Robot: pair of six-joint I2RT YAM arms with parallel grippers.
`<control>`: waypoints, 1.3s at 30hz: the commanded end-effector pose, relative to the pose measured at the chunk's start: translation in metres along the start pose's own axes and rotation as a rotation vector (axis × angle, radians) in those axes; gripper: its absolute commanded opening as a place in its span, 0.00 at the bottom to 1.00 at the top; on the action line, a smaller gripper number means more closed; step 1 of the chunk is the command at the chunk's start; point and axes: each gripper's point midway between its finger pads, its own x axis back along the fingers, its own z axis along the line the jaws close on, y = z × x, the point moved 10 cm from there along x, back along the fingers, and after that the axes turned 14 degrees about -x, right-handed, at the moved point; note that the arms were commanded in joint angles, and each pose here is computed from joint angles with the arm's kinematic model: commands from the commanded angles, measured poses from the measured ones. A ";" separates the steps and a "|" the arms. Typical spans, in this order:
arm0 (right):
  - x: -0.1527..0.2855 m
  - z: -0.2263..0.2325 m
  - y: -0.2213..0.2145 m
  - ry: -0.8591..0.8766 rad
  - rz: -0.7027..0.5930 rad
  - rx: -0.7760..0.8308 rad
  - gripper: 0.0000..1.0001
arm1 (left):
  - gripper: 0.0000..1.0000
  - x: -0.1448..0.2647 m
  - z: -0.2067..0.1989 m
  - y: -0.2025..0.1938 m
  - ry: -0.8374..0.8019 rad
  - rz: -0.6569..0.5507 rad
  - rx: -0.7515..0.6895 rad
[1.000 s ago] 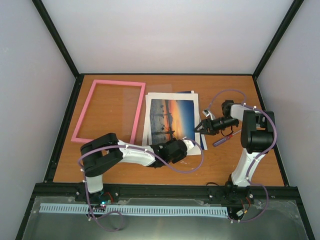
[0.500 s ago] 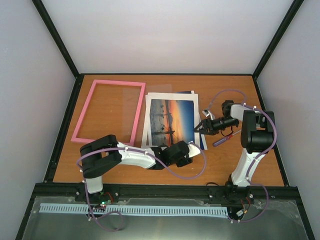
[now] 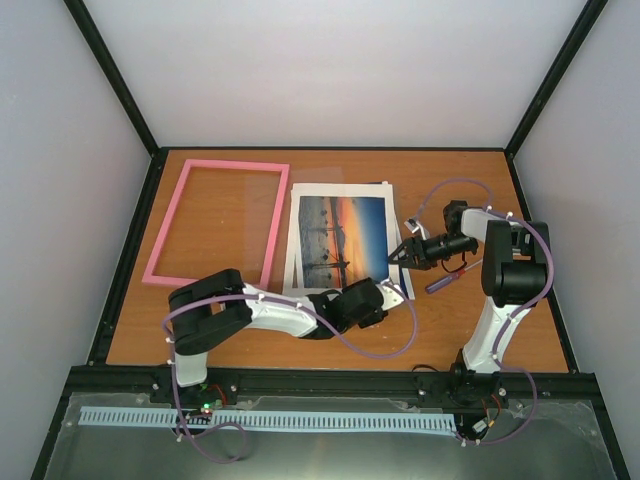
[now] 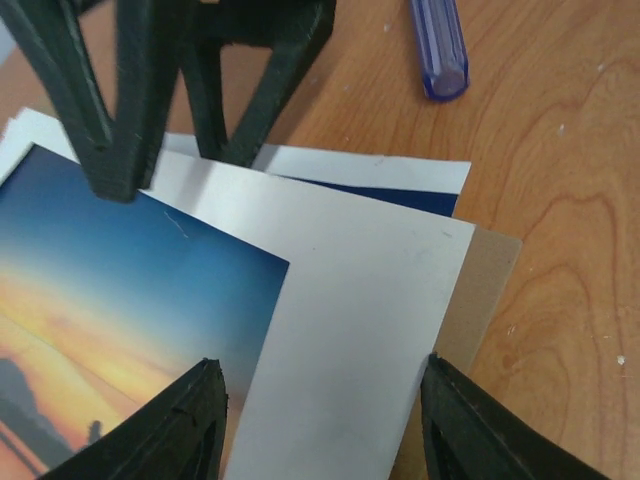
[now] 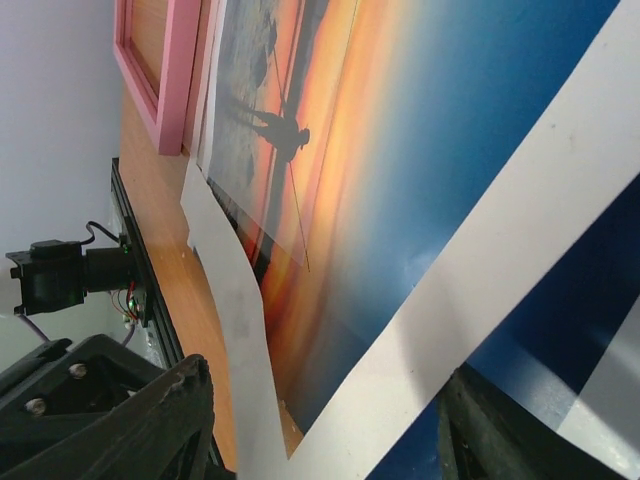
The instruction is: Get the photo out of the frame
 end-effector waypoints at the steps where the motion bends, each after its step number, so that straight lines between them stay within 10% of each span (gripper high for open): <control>1: 0.004 0.011 0.003 0.021 -0.016 0.043 0.60 | 0.51 0.022 0.018 0.024 0.097 -0.132 0.030; 14: 0.005 0.011 0.003 0.013 -0.017 0.045 0.61 | 0.01 0.013 0.016 0.021 0.127 -0.086 0.027; 39: 0.024 -0.019 0.011 -0.301 -0.102 -0.067 0.67 | 0.01 0.046 0.050 0.016 0.290 -0.115 0.281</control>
